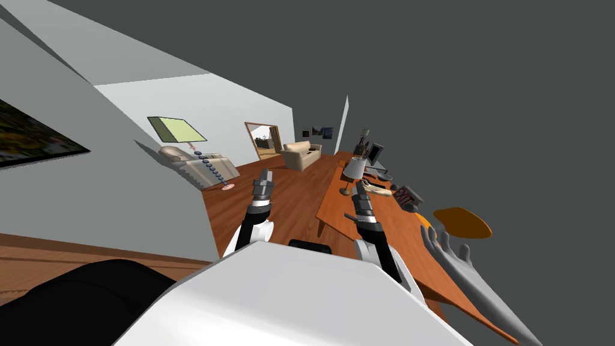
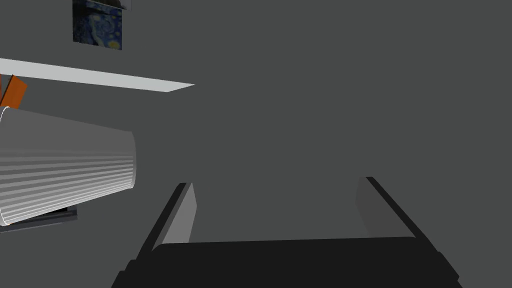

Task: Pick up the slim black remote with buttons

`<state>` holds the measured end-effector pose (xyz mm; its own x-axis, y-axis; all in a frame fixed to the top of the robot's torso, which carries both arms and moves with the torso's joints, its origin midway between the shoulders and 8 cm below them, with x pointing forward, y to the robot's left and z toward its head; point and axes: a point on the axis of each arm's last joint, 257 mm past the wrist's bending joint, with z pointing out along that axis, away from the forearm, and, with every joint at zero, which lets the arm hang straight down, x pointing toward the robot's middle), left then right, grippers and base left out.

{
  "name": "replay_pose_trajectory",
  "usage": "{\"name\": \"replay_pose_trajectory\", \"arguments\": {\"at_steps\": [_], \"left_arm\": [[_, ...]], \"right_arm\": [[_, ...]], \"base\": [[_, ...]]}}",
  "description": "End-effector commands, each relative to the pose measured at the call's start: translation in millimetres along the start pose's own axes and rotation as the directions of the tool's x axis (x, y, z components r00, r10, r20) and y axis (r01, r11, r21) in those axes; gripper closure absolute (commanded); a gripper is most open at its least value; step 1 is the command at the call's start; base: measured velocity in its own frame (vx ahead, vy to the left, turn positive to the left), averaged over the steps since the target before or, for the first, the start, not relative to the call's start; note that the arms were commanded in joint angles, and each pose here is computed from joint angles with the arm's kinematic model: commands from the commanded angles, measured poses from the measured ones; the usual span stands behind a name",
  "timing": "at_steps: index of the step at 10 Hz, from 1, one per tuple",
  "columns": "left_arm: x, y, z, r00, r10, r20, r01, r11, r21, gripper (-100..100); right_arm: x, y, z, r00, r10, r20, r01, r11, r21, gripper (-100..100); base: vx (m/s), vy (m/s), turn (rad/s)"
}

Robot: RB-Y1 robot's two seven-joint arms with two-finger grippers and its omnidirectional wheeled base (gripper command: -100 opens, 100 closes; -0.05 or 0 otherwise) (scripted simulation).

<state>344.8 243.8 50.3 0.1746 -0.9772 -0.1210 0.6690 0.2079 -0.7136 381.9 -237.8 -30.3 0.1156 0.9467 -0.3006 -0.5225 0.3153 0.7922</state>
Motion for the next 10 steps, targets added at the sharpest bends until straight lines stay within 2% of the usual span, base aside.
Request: {"name": "replay_pose_trajectory", "arguments": {"at_steps": [1,2,4,5,8,9,10], "left_arm": [[0.0,0.0,0.0,1.000,0.000,0.000,0.000,1.000,0.000,0],[0.0,0.0,0.0,1.000,0.000,0.000,0.000,1.000,0.000,0],[0.0,0.0,0.0,1.000,0.000,0.000,0.000,1.000,0.000,0],[0.0,0.0,0.0,1.000,0.000,0.000,0.000,1.000,0.000,0],[0.0,0.0,0.0,1.000,0.000,0.000,0.000,1.000,0.000,0],[0.0,0.0,0.0,1.000,0.000,0.000,0.000,1.000,0.000,0],[0.0,0.0,0.0,1.000,0.000,0.000,0.000,1.000,0.000,0]], "right_arm": [[17.7,-13.6,-1.4,0.996,-0.048,-0.069,0.049,0.999,0.008,-100],[18.1,-13.7,-1.7,0.996,-0.052,-0.076,0.053,0.999,0.007,-100],[39.0,-34.9,-9.6,0.979,-0.116,-0.167,0.120,0.993,0.016,-100],[39.2,-35.2,-9.9,0.978,-0.119,-0.173,0.124,0.992,0.015,-100],[68.9,-73.2,-29.3,0.923,-0.219,-0.317,0.235,0.972,0.015,-100],[68.6,-75.1,-30.8,0.917,-0.227,-0.328,0.244,0.970,0.013,-100],[77.0,-90.4,-40.2,0.886,-0.263,-0.381,0.287,0.958,0.008,-100]], "base": [[-0.010,0.033,0.078],[0.006,0.015,0.036],[0.014,0.025,0.070],[0.010,0.018,0.051],[0.018,0.033,0.092],[0.010,0.018,0.052],[0.012,0.022,0.061]]}}
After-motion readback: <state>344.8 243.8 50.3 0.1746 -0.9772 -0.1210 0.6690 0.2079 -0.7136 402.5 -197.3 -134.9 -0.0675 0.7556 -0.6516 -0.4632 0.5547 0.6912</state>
